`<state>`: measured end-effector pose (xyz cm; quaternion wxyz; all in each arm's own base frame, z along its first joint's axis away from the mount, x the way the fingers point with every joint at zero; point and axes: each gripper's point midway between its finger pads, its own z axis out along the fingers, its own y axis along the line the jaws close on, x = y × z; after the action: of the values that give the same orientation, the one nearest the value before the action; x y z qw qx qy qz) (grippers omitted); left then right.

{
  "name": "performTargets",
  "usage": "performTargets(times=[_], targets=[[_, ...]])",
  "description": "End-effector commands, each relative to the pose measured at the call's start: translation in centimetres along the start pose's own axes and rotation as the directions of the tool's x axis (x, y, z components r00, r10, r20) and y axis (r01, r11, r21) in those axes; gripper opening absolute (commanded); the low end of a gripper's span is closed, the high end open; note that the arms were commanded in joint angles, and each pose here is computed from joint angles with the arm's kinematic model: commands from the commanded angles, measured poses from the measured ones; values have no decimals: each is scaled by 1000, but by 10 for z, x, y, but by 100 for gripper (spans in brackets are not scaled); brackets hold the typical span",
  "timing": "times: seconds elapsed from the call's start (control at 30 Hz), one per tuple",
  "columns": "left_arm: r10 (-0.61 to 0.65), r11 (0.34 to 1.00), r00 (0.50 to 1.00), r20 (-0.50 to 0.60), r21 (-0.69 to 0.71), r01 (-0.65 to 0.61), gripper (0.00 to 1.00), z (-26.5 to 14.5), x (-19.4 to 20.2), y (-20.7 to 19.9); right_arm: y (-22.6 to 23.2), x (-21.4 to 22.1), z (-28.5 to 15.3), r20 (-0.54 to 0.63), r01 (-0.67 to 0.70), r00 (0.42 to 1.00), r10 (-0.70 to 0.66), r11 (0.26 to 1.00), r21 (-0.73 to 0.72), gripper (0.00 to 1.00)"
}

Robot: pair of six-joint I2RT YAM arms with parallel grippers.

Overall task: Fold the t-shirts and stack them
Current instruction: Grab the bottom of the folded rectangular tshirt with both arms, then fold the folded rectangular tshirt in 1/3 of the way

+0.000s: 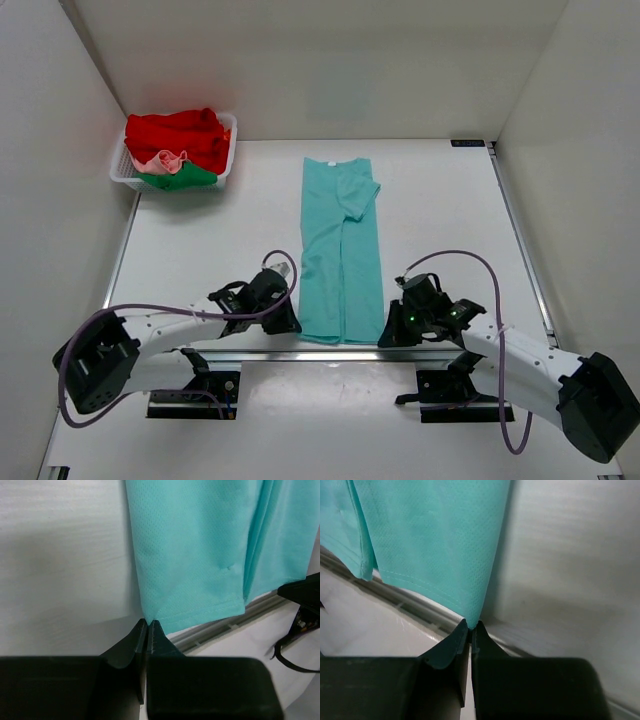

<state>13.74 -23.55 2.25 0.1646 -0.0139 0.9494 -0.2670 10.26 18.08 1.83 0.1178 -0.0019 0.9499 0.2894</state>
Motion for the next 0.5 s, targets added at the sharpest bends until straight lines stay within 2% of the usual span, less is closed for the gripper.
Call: performTargets(times=[0.0, 0.2, 0.4, 0.47], targets=[[23, 998, 999, 22, 61, -24, 0, -17, -14, -25, 20, -5, -17, -28, 68, 997, -69, 997, -27, 0], [7, 994, 999, 36, 110, -11, 0, -29, -45, -47, 51, -46, -32, -9, 146, 989, -147, 986, -80, 0], [-43, 991, 988, 148, 135, 22, 0, -46, -120, -55, 59, -113, -44, 50, 174, 984, -171, 983, -50, 0], [-63, 992, 984, 164, 121, 43, 0, -45, -147, -48, 59, -146, -52, 104, 185, 978, -181, 982, -39, 0]])
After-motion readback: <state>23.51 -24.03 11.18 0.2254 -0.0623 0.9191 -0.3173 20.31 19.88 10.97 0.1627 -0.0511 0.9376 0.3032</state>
